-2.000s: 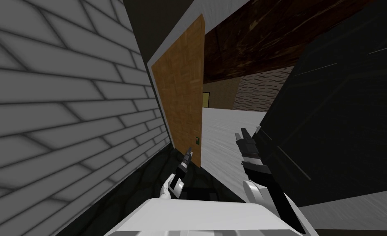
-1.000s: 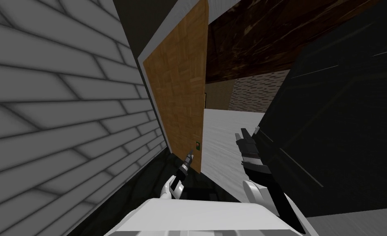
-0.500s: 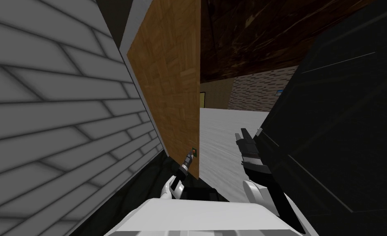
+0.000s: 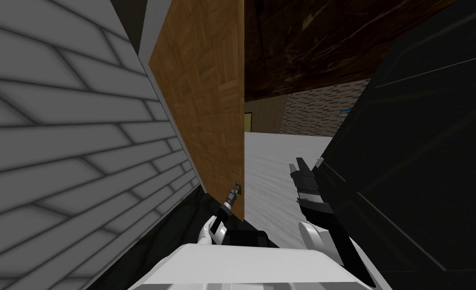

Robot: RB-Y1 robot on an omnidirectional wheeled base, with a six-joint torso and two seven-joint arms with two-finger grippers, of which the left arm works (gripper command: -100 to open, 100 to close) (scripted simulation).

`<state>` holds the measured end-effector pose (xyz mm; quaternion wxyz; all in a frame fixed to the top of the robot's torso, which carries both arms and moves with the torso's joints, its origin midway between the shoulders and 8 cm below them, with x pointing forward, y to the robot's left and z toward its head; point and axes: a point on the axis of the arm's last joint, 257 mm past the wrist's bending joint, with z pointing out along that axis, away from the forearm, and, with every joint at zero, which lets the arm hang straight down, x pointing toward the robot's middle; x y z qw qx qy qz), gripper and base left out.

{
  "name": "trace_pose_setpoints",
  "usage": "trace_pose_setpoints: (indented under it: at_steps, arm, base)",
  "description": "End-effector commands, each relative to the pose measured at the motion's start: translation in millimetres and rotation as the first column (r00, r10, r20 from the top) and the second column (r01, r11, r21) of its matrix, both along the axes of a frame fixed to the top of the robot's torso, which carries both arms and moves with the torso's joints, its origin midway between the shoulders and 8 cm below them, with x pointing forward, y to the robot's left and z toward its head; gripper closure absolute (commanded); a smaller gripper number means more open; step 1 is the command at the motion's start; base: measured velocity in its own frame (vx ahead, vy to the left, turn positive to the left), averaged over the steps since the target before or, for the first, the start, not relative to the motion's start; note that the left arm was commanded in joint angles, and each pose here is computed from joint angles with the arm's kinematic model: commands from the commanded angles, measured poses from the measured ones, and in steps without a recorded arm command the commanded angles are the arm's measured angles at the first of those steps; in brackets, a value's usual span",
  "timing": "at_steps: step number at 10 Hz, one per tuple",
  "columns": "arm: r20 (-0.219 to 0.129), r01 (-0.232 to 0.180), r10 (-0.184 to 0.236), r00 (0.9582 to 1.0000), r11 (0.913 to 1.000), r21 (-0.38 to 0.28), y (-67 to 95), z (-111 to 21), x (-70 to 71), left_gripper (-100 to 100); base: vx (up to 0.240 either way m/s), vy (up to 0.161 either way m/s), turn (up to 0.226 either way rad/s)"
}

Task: Push the door open

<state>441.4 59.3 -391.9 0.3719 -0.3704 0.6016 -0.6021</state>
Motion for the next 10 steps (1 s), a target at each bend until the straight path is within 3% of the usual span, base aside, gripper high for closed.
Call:
trace_pose_setpoints:
  at_steps: [1, 3, 4, 10]
  arm:
    - [0.000, 0.000, 0.000, 1.0000, 1.0000, -0.001, 0.0, 0.0, -0.4, 100]
    - [0.000, 0.000, 0.000, 1.0000, 1.0000, -0.001, 0.0, 0.0, -0.4, 100]
    - [-0.003, -0.019, 0.019, 0.9998, 0.9998, 0.008, 9.8, -2.2, 2.4, 100]
    - [0.002, -0.084, 0.084, 0.9964, 0.9962, 0.023, 39.9, -2.7, 13.1, 100]
  base:
    - [-0.011, 0.006, 0.004]
    - [-0.003, 0.001, 0.000]
    - [0.098, -0.049, 0.015]
    - [0.159, -0.107, 0.039]
